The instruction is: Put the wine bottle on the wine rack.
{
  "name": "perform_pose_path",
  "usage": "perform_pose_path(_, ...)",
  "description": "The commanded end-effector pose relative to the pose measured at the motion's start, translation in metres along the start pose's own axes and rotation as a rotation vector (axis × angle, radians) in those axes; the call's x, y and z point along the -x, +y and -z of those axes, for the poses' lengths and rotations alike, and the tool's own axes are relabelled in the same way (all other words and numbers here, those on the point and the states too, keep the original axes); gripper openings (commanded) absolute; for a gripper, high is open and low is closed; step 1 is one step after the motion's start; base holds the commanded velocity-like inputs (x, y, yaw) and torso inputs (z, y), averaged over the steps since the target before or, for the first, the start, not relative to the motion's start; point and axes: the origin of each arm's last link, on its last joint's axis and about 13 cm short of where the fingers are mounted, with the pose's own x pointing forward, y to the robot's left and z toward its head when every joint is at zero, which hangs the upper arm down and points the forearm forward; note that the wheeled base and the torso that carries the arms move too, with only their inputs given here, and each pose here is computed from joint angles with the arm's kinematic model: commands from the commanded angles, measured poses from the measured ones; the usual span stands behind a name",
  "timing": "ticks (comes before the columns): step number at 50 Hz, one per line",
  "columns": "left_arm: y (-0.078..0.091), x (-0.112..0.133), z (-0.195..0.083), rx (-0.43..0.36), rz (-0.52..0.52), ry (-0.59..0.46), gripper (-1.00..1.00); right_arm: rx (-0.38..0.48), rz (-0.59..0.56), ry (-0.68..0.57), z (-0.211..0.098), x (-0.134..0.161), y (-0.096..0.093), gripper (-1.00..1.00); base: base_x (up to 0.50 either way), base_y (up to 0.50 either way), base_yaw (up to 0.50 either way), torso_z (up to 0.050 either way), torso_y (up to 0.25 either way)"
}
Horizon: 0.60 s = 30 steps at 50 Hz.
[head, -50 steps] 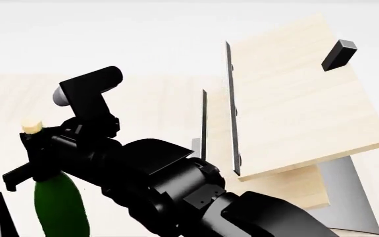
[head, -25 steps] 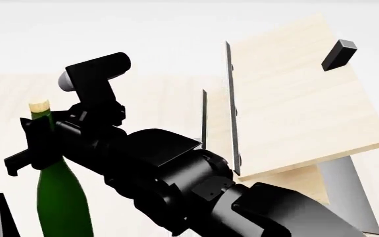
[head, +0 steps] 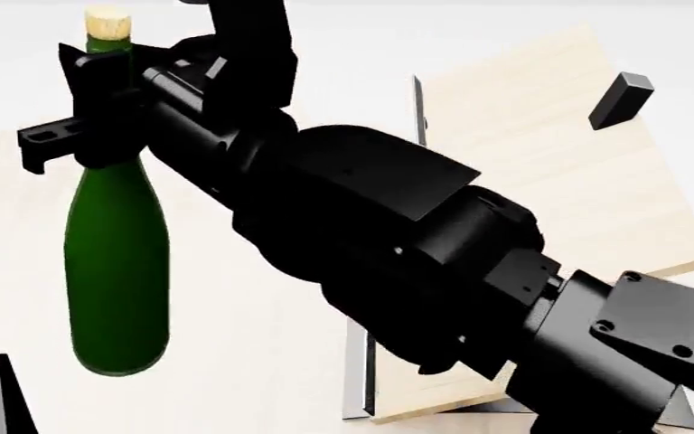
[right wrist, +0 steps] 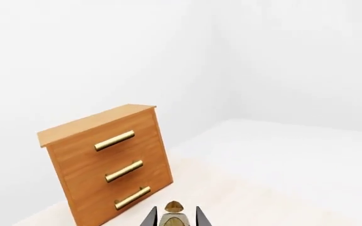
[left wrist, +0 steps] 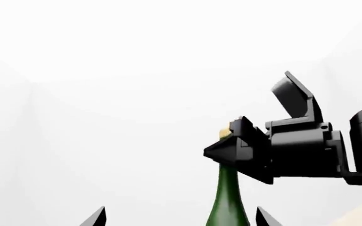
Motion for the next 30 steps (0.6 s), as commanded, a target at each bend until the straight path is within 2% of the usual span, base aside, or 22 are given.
perform_pose_path(1,0.0,0.0,0.0,0.0,0.001,0.0,1.0,0.016,0.052,-0.101,-0.035,0.015,-0.006,-1.0,0.0,0.0,0.0,0.0,0.0)
perform_pose_path(8,0.0,0.0,0.0,0.0,0.001,0.0,1.0,-0.044,0.137,-0.148,-0.046,0.021,-0.022,-1.0,0.0,0.0,0.0,0.0,0.001)
perform_pose_path(11,0.0,0.001,0.001,0.001,0.002,0.001,1.0,-0.114,0.191,-0.188,-0.055,0.025,-0.031,-1.0,0.0,0.0,0.0,0.0,0.0)
perform_pose_path(12,0.0,0.001,0.001,0.001,0.002,0.001,1.0,-0.168,0.225,-0.216,-0.06,0.027,-0.036,-1.0,0.0,0.0,0.0,0.0,0.0)
perform_pose_path(14,-0.001,0.001,0.002,0.002,0.004,0.003,1.0,-0.191,0.254,-0.239,-0.065,0.029,-0.039,-1.0,0.0,0.0,0.0,0.0,0.0)
perform_pose_path(20,-0.001,0.001,0.001,0.004,0.005,0.003,1.0,-0.328,0.39,-0.329,-0.073,0.037,-0.061,-1.0,0.0,0.0,0.0,0.0,0.0)
perform_pose_path(21,-0.001,0.0,0.001,0.004,0.004,0.003,1.0,-0.328,0.418,-0.348,-0.074,0.038,-0.063,-1.0,0.0,0.0,0.0,0.0,0.01)
perform_pose_path(23,-0.001,0.001,0.001,0.004,0.005,0.002,1.0,-0.361,0.431,-0.374,-0.075,0.042,-0.067,-1.0,0.0,0.0,0.0,0.0,0.0)
perform_pose_path(24,-0.001,0.001,0.001,0.005,0.005,0.002,1.0,-0.344,0.439,-0.381,-0.075,0.043,-0.067,-1.0,0.0,0.0,0.0,0.0,0.0)
perform_pose_path(30,-0.002,0.001,0.001,0.005,0.007,0.003,1.0,-0.465,0.455,-0.434,-0.08,0.052,-0.07,-1.0,0.0,0.0,0.0,0.0,0.0)
